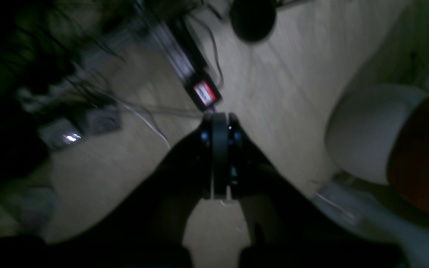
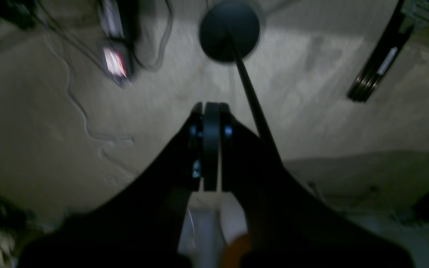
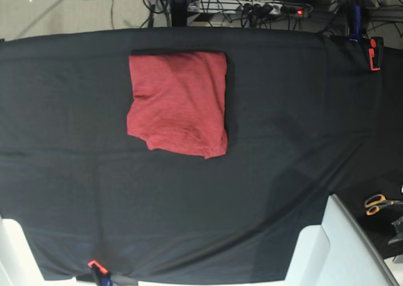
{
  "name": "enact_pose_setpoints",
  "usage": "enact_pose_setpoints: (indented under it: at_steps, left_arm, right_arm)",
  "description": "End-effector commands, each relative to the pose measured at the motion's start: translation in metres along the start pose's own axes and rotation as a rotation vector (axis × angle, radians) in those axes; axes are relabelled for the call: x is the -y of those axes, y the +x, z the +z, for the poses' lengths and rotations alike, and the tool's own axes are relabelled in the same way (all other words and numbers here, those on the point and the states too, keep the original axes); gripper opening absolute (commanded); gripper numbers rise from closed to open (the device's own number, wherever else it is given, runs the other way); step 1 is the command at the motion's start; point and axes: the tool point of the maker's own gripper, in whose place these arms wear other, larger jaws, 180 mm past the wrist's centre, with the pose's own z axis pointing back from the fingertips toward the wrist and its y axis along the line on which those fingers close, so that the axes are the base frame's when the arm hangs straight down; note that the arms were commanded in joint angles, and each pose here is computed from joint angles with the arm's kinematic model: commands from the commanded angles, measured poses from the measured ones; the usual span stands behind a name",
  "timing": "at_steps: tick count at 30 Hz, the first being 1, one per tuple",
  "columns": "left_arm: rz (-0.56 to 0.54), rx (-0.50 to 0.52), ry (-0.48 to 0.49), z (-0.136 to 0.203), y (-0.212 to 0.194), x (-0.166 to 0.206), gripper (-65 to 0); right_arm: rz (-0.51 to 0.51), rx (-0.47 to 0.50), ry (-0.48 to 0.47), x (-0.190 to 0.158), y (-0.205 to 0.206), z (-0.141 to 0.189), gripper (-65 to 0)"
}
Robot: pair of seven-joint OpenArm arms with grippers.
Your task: Fold the T-shirt properly
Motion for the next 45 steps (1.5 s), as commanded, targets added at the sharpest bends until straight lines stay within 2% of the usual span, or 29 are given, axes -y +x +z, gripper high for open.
enact_pose_setpoints:
  at_steps: [1,5,7,10,12,17,20,24,28,33,39,45]
  left_arm:
    - [0.033,-0.015,-0.027,-0.004,-0.012,0.013,-65.0]
    - [0.089,-0.131,0.03,-0.031,-0.046,0.01,-65.0]
    - [0.1,-0.213,0.069,-0.041,-0.066,0.005,-65.0]
    - [0.143,-0.321,0.126,-0.052,-0.084,-0.003,-65.0]
    - [0.167,-0.354,0.151,-0.059,-0.084,-0.006,-65.0]
    - [0.161,-0.343,0.186,-0.068,-0.067,-0.021,-65.0]
    - [0.184,-0.312,0.214,-0.076,-0.054,-0.024,-65.0]
    - [0.278,-0.24,0.278,-0.077,-0.039,-0.042,-65.0]
    - [0.275,-0.17,0.316,-0.08,-0.006,-0.07,-65.0]
    - [0.258,-0.147,0.336,-0.079,0.009,-0.087,-65.0]
    - [0.236,-0.104,0.343,-0.081,0.03,-0.098,-65.0]
    - [0.236,-0.104,0.342,-0.082,0.031,-0.097,-65.0]
  right_arm:
    - [0.025,-0.032,0.01,-0.001,-0.007,-0.006,-65.0]
    - [0.111,-0.21,0.049,-0.016,-0.036,-0.044,-64.7]
    - [0.194,-0.288,0.058,-0.019,-0.046,-0.056,-64.5]
    - [0.335,-0.274,0.102,-0.042,-0.041,-0.076,-64.4]
    - [0.415,-0.25,0.104,-0.046,-0.033,-0.086,-64.4]
    - [0.552,-0.176,-0.032,-0.03,0.001,-0.099,-64.4]
    - [0.569,-0.097,-0.069,-0.027,0.022,-0.101,-64.2]
    - [0.566,-0.05,-0.059,-0.032,0.029,-0.102,-64.2]
    - [0.565,0.011,-0.044,-0.038,0.038,-0.102,-64.2]
    - [0.563,0.012,-0.05,-0.036,0.041,-0.102,-64.2]
    - [0.559,0.064,-0.075,-0.03,0.078,-0.104,-64.2]
    - [0.56,0.023,-0.074,-0.027,0.057,-0.103,-64.2]
